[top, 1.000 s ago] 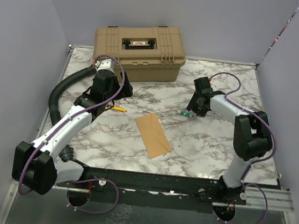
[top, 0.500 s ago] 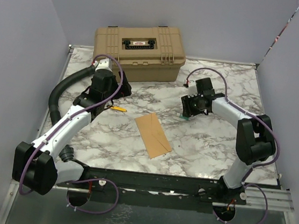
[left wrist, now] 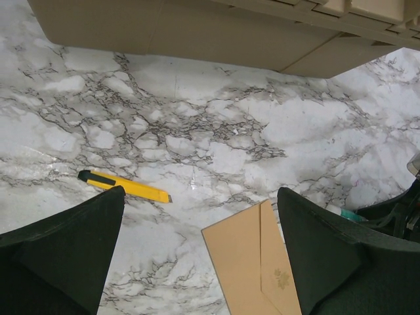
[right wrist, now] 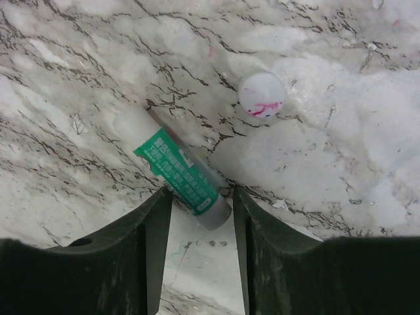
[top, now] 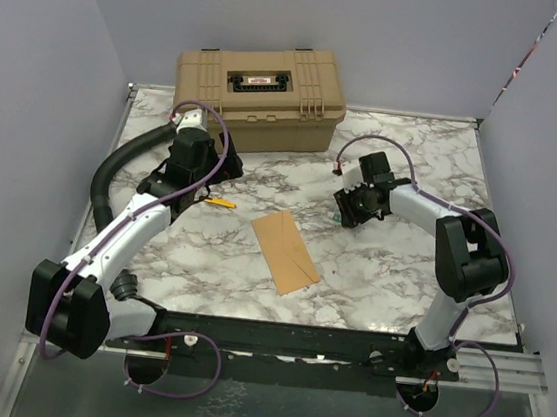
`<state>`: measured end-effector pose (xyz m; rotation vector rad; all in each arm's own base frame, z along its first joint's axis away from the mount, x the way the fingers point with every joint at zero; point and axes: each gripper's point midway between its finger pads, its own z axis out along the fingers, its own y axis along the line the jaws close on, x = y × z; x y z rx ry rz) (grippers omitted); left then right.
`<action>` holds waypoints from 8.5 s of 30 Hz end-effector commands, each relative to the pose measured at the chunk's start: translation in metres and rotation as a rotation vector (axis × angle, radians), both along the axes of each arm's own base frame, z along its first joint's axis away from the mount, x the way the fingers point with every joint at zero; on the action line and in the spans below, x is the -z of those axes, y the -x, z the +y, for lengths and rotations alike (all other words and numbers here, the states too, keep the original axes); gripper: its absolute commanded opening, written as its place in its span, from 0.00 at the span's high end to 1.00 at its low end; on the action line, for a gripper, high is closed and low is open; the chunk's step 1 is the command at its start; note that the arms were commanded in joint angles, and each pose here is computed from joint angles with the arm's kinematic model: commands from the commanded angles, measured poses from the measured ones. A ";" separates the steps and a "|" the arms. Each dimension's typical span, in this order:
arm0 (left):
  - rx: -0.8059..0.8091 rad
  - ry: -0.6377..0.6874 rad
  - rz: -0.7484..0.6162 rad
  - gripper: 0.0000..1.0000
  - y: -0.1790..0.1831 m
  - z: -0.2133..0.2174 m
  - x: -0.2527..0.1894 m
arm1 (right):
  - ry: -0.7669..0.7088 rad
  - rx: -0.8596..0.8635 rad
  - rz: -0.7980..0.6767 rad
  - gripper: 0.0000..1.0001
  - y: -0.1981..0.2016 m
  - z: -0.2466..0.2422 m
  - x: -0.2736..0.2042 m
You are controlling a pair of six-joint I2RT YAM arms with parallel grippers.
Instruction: Place the letter into the envelope and seal it
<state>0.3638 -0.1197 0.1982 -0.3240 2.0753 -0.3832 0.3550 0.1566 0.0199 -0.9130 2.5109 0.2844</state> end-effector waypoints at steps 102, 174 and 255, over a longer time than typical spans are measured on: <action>0.772 0.938 -0.720 1.00 0.084 -0.168 -0.249 | -1.561 -0.248 0.175 0.67 0.094 0.152 -0.388; 0.780 0.684 -0.659 1.00 0.087 -0.135 -0.289 | -1.596 -0.196 -0.062 0.16 0.122 0.151 -0.430; 0.522 0.829 -0.447 0.59 0.058 -0.128 -0.199 | -1.406 -0.147 -0.309 0.99 0.070 0.191 -0.425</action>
